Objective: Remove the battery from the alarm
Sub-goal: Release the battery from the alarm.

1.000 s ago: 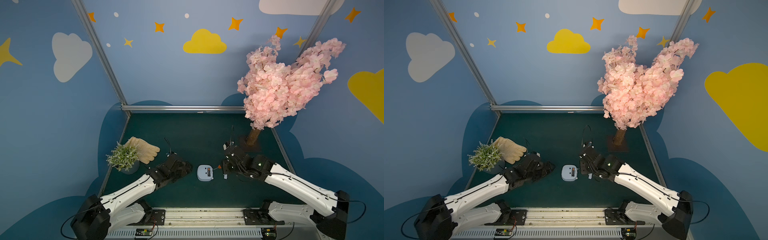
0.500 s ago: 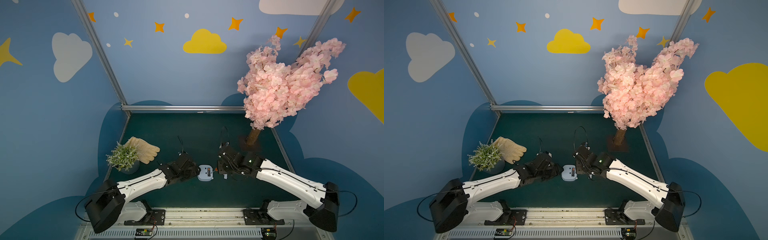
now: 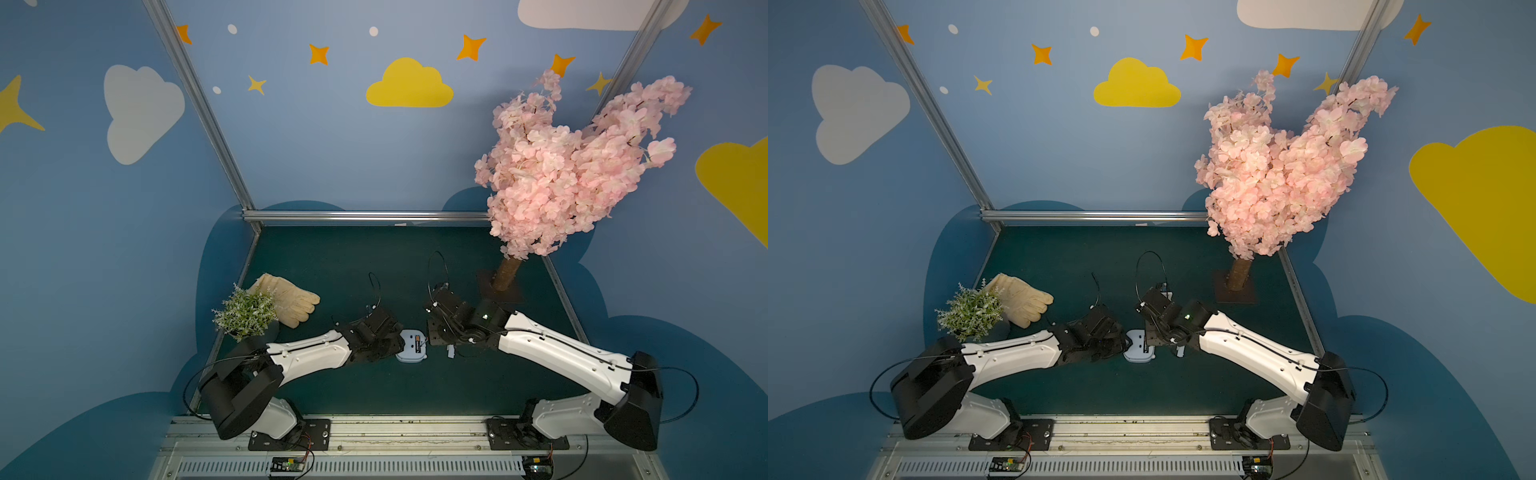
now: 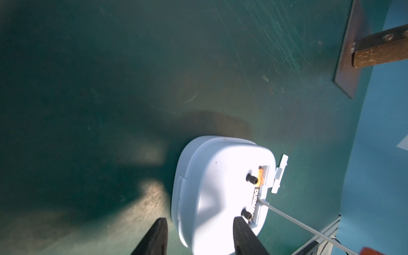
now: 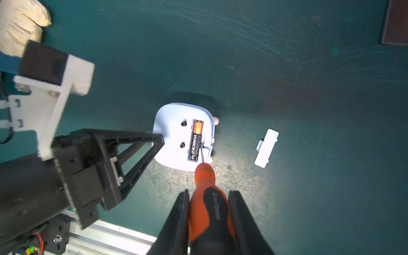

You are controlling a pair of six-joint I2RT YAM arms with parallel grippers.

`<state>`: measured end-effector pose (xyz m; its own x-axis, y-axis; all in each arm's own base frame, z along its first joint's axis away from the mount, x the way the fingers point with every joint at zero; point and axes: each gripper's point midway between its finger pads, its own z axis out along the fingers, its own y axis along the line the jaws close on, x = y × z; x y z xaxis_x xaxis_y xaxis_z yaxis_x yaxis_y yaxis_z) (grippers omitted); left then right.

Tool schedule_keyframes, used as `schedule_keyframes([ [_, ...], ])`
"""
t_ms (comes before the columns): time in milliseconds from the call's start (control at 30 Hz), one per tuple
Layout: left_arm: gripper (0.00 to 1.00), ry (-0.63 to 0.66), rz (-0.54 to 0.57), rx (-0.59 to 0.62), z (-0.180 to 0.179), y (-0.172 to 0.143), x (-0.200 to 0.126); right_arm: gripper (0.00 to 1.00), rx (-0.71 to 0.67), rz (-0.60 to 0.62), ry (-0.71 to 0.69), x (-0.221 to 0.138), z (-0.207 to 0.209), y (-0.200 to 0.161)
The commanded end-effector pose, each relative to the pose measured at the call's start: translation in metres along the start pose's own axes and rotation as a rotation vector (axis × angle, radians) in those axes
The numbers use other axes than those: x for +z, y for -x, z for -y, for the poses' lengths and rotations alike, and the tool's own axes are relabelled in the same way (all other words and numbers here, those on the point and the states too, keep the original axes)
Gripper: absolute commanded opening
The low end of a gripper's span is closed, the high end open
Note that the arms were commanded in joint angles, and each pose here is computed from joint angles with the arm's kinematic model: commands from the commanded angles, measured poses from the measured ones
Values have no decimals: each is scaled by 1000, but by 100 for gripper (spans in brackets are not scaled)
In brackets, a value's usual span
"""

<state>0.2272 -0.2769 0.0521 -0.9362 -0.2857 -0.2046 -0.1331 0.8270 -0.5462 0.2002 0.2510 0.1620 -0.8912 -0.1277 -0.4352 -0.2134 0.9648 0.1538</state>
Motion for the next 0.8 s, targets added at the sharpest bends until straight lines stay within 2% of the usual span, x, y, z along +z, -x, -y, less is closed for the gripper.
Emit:
schedule_keyframes([
  [0,51,1,1,20,7,4,7,0,-32,-18,-71,7,1,-4],
  [133,47,24,-10,22,4,3,17,0,-88,-40,-144,21,1,-12],
  [300,30,51,-22,19,-5,0,25,0,-162,-52,-183,37,-11,-31],
  [400,28,56,-27,17,-6,-1,26,0,-203,-20,-199,32,-19,-35],
  [600,28,61,-27,14,-8,-2,26,0,-142,1,-233,22,1,-43],
  [767,28,65,-27,13,-11,-2,26,0,-6,0,-51,26,11,-56],
])
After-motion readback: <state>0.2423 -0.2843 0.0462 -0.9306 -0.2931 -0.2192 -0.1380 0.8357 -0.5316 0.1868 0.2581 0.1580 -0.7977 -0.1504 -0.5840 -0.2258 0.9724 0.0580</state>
